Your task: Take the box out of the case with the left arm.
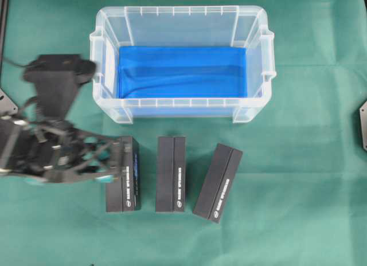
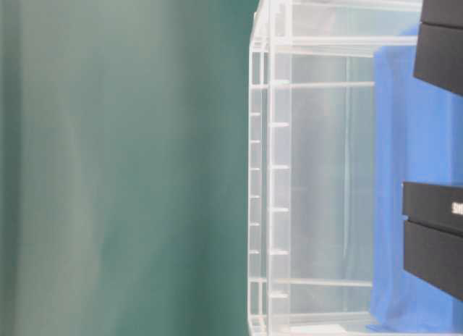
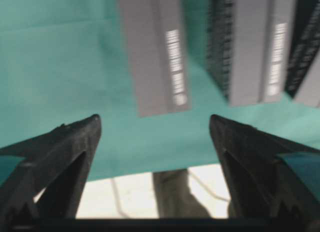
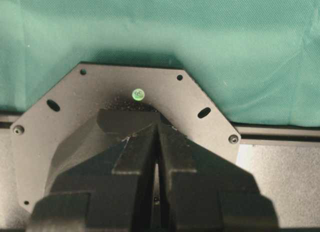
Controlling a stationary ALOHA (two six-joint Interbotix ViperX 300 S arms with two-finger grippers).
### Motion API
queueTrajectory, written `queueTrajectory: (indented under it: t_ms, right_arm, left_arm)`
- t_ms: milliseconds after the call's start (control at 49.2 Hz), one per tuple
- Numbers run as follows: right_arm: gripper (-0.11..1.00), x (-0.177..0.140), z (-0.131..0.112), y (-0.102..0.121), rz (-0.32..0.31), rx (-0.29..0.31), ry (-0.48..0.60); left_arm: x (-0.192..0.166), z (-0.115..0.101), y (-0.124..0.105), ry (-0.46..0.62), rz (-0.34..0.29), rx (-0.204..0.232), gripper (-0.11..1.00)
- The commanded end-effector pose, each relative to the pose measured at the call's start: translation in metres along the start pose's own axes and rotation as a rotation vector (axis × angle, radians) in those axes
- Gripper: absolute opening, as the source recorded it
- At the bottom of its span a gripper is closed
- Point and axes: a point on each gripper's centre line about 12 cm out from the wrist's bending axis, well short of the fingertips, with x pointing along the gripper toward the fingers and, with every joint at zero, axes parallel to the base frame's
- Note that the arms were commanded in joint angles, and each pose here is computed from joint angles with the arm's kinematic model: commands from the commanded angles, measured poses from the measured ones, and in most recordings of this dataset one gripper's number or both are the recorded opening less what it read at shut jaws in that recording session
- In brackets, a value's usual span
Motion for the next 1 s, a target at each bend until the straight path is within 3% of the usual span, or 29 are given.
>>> queueTrajectory:
  t_ms: [0, 590, 976]
  right_arm:
    - [0.01, -0.007, 0.004, 0.000, 0.003, 0.003, -0.018]
    - [0.01, -0.007, 0.004, 0.000, 0.003, 0.003, -0.020]
    - [0.01, -0.007, 0.004, 0.000, 0.003, 0.003, -0.020]
  left_arm:
    - [-0.013, -0.002, 0.013, 0.014, -0.035, 0.003, 0.90]
    - [-0.012, 0.002, 0.051, 0.009, -0.020, 0.004, 0.89]
    - [-0.016, 0.038, 0.079, -0.007, -0.043, -0.058, 0.89]
